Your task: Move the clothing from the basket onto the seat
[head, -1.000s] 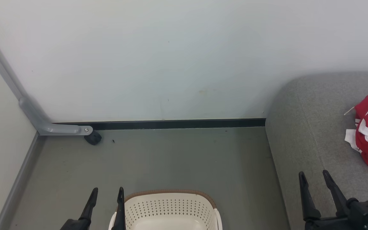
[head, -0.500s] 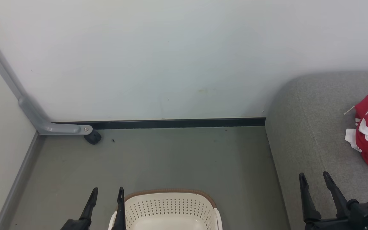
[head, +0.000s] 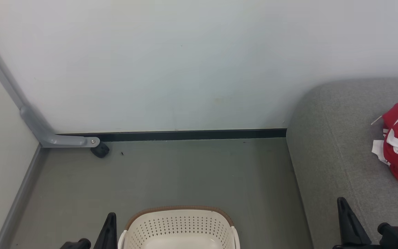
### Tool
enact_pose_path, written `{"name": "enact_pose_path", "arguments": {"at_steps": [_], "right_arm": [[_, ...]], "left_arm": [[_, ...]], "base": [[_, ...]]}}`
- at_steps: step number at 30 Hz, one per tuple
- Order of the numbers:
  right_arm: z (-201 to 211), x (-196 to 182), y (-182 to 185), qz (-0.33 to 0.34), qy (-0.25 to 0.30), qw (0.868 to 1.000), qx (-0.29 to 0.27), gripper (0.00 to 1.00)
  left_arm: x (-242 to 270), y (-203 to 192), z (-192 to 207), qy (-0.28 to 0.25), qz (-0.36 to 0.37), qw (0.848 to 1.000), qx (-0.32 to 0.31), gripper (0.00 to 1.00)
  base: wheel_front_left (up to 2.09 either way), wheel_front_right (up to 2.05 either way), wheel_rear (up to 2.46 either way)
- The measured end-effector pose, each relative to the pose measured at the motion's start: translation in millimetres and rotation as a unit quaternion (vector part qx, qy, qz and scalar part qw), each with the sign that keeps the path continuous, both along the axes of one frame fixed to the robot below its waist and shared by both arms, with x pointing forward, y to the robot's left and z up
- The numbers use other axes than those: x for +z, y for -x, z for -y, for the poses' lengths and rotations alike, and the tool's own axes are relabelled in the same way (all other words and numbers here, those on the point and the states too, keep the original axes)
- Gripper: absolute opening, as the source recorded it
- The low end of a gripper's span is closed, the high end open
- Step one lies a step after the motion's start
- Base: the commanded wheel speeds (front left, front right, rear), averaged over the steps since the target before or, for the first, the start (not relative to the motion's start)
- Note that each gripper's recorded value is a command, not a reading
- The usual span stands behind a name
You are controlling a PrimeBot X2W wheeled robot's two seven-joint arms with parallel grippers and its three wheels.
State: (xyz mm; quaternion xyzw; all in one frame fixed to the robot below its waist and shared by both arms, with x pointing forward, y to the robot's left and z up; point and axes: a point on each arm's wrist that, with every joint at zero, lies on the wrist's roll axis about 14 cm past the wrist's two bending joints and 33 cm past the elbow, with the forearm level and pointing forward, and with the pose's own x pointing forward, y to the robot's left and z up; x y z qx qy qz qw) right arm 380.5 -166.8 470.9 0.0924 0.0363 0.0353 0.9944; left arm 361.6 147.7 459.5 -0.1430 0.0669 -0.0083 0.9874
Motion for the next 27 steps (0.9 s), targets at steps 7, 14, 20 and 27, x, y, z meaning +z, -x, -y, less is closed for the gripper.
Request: {"name": "enact_pose_path", "arguments": {"at_steps": [7,14,20,27], "right_arm": [[8,-4,0,-0.019,-0.060,0.998,-0.021,0.00],[13,-6,1,-0.032,-0.114,0.992,-0.038,0.00],[16,-8,1,-0.042,-0.157,0.986,-0.049,0.00],[20,-8,2,-0.049,-0.218,0.973,-0.062,0.00]], "left_arm": [[-3,0,-3,0.057,-0.017,0.998,0.011,0.00],[-7,-1,-7,0.103,-0.032,0.994,0.022,0.00],[-8,-1,-12,0.141,-0.040,0.989,0.035,0.00],[-12,-1,-16,0.198,-0.053,0.978,0.046,0.00]], "base": [[0.00,0.00,0.00],[0.00,0.00,0.00],[0.00,0.00,0.00],[0.00,0.00,0.00]]}}
